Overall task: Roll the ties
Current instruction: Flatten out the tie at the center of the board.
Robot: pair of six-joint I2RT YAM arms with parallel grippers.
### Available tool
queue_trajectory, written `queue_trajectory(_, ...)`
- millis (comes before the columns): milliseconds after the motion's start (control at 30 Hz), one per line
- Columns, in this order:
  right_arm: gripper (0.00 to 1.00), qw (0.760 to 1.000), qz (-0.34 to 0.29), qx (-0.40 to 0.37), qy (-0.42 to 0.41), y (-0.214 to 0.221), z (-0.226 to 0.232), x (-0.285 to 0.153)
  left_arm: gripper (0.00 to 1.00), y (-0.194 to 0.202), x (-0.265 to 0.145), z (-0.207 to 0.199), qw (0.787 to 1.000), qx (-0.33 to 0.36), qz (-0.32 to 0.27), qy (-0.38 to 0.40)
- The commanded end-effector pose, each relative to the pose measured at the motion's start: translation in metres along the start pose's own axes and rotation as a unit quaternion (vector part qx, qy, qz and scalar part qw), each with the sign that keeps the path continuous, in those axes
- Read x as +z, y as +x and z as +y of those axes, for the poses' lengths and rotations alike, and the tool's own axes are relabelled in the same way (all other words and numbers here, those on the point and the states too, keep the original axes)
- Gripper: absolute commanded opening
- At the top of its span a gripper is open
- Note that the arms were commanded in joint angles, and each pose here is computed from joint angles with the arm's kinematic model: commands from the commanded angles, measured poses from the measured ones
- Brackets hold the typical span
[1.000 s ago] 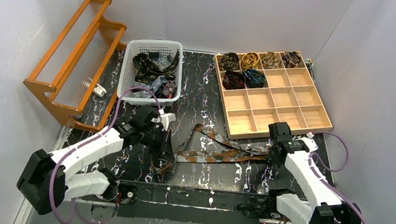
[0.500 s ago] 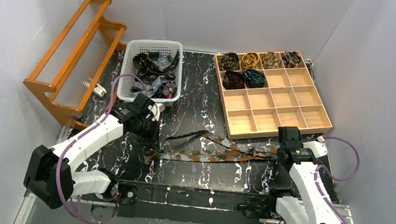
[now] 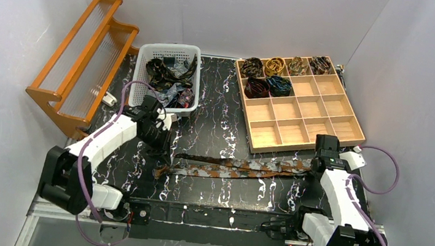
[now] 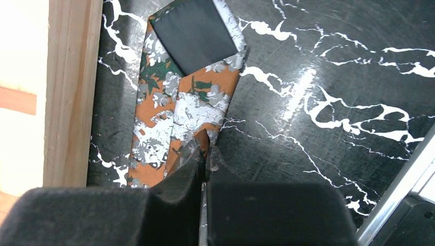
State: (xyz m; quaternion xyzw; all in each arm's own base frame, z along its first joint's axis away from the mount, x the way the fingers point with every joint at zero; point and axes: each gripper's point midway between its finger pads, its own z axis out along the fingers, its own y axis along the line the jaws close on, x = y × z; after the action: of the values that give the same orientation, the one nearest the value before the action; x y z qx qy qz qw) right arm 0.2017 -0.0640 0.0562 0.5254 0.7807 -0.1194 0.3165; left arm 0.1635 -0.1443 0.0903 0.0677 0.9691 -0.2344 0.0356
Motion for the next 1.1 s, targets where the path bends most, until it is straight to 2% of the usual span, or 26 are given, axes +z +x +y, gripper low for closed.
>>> queue_trajectory(0, 0.1, 0.999, -0.008, -0.033, -0.043, -0.013, 0.026, -0.001, 0.0, -0.003, 0.004, -0.006, 0.999, 0.011, 0.018, 0.026)
queue_trajectory(133, 0.07, 0.996, -0.014, -0.066, -0.062, -0.02, 0.039, 0.0, 0.0, -0.008, 0.004, -0.011, 0.999, 0.029, 0.015, 0.043)
queue_trajectory(200, 0.01, 0.996, -0.026, -0.061, -0.064, -0.028, 0.042, -0.003, 0.0, -0.003, 0.005, -0.009, 0.998, 0.029, 0.032, 0.041)
queue_trajectory(333, 0.01, 0.993, -0.04, -0.042, -0.106, -0.036, 0.057, -0.006, 0.0, -0.007, 0.004, -0.008, 0.999, 0.014, 0.035, 0.031)
queue_trajectory(500, 0.02, 0.995, -0.001, -0.058, -0.079, -0.022, 0.045, 0.011, 0.0, -0.005, -0.004, 0.004, 1.0, 0.002, 0.02, -0.017)
queue_trajectory(533, 0.05, 0.996, 0.015, -0.058, -0.071, -0.016, 0.041, 0.012, 0.0, -0.004, -0.005, 0.006, 1.0, 0.0, 0.017, -0.023)
queue_trajectory(600, 0.19, 0.996, 0.039, -0.058, -0.063, -0.005, 0.036, 0.013, 0.0, -0.004, -0.005, 0.006, 1.0, -0.006, 0.004, -0.023)
queue_trajectory(667, 0.44, 0.997, 0.041, -0.052, -0.049, -0.007, 0.032, 0.01, 0.0, -0.003, -0.003, 0.0, 1.0, -0.011, -0.001, -0.001)
queue_trajectory(700, 0.62, 0.997, 0.036, -0.052, -0.046, -0.011, 0.031, 0.007, 0.0, -0.003, -0.003, -0.003, 1.0, -0.011, 0.001, 0.007)
queue_trajectory(733, 0.72, 0.997, 0.028, -0.049, -0.046, -0.018, 0.032, 0.003, 0.0, -0.003, -0.003, -0.004, 1.0, -0.01, 0.002, 0.011)
queue_trajectory(833, 0.79, 0.996, 0.013, -0.045, -0.07, -0.036, 0.044, -0.014, 0.01, -0.008, -0.003, 0.0, 1.0, -0.008, -0.002, -0.005)
queue_trajectory(933, 0.81, 0.989, 0.025, -0.058, -0.132, -0.042, 0.066, -0.034, 0.09, -0.012, -0.003, 0.005, 1.0, -0.008, -0.004, -0.021)
queue_trajectory(1000, 0.81, 0.962, 0.073, -0.102, -0.242, -0.027, 0.098, -0.058, 0.2, -0.015, -0.004, 0.011, 0.999, -0.009, -0.009, -0.041)
queue_trajectory(1067, 0.81, 0.912, 0.12, -0.125, -0.373, -0.006, 0.131, -0.09, 0.3, -0.019, -0.007, 0.014, 0.998, -0.004, -0.017, -0.054)
